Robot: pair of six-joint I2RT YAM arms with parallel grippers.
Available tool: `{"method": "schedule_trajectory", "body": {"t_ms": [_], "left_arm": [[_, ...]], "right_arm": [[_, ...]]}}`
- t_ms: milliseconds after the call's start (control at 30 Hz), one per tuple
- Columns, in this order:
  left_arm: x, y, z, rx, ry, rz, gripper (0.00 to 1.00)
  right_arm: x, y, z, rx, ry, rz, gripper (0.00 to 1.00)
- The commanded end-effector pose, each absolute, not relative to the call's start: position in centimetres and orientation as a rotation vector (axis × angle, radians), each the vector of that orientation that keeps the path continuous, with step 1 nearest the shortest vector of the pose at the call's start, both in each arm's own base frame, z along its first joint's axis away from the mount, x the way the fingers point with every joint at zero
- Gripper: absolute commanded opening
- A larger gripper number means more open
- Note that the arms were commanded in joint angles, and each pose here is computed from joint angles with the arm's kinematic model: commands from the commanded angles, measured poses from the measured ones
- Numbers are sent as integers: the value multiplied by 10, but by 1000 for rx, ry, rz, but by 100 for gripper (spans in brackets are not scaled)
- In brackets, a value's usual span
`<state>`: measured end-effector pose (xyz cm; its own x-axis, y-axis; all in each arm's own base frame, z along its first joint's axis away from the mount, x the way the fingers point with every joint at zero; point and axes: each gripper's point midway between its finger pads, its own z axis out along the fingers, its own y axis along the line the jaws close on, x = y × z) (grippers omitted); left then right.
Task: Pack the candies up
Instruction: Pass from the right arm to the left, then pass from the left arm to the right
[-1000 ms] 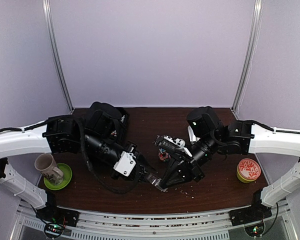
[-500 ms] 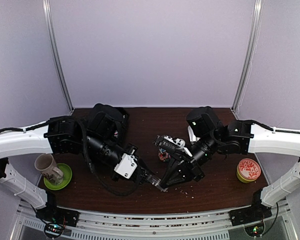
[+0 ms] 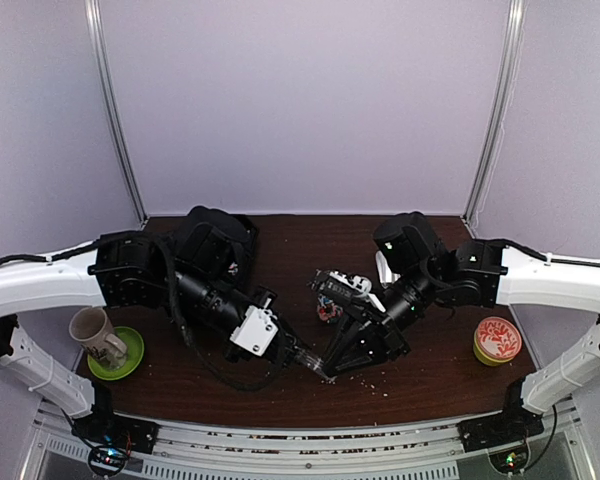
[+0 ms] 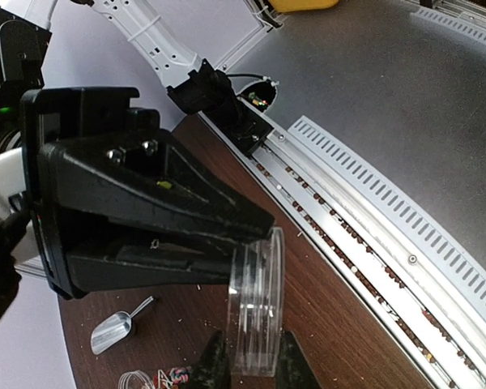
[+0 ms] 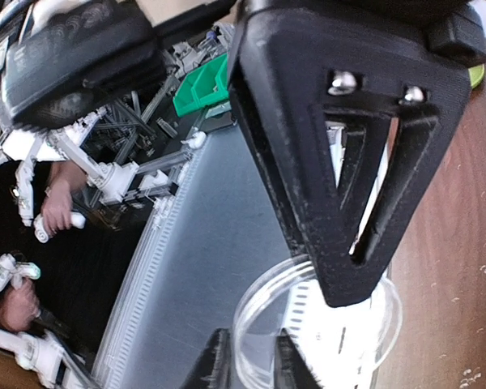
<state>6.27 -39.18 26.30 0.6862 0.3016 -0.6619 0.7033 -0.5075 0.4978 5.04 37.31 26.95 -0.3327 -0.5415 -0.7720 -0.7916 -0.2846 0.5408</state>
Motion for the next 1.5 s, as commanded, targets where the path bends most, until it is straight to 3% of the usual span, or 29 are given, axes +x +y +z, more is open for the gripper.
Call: {"method": "schedule_trajectory", "body": {"t_ms": [0, 267, 333, 567, 1000, 1267, 1300, 1333, 1467], "left_arm": [[64, -400, 276, 2063, 815, -679, 11], [73, -405, 267, 2002, 999, -714, 11], [78, -408, 264, 1971, 1054, -712, 11], [116, -420, 263, 1804, 1299, -754, 11], [167, -437, 266, 1516, 1681, -1004, 10], [202, -444, 270, 1281, 1936, -1074, 8], [206, -445, 269, 1254, 1961, -1082, 8], [209, -445, 270, 1224, 1983, -1095, 9], [218, -448, 274, 1144, 2025, -1162, 9]], "right_arm": [[64, 369, 276, -1630, 1740, 1598, 26], [102, 341, 279, -1504, 1832, 1370, 63], [115, 333, 278, -1458, 1864, 1279, 68], [167, 315, 270, -1230, 1972, 961, 73], [206, 273, 287, -941, 1840, 640, 75], [200, 271, 295, -932, 1684, 559, 86], [199, 273, 292, -948, 1677, 542, 89], [199, 275, 290, -963, 1668, 526, 98], [199, 282, 288, -985, 1615, 429, 99]]}}
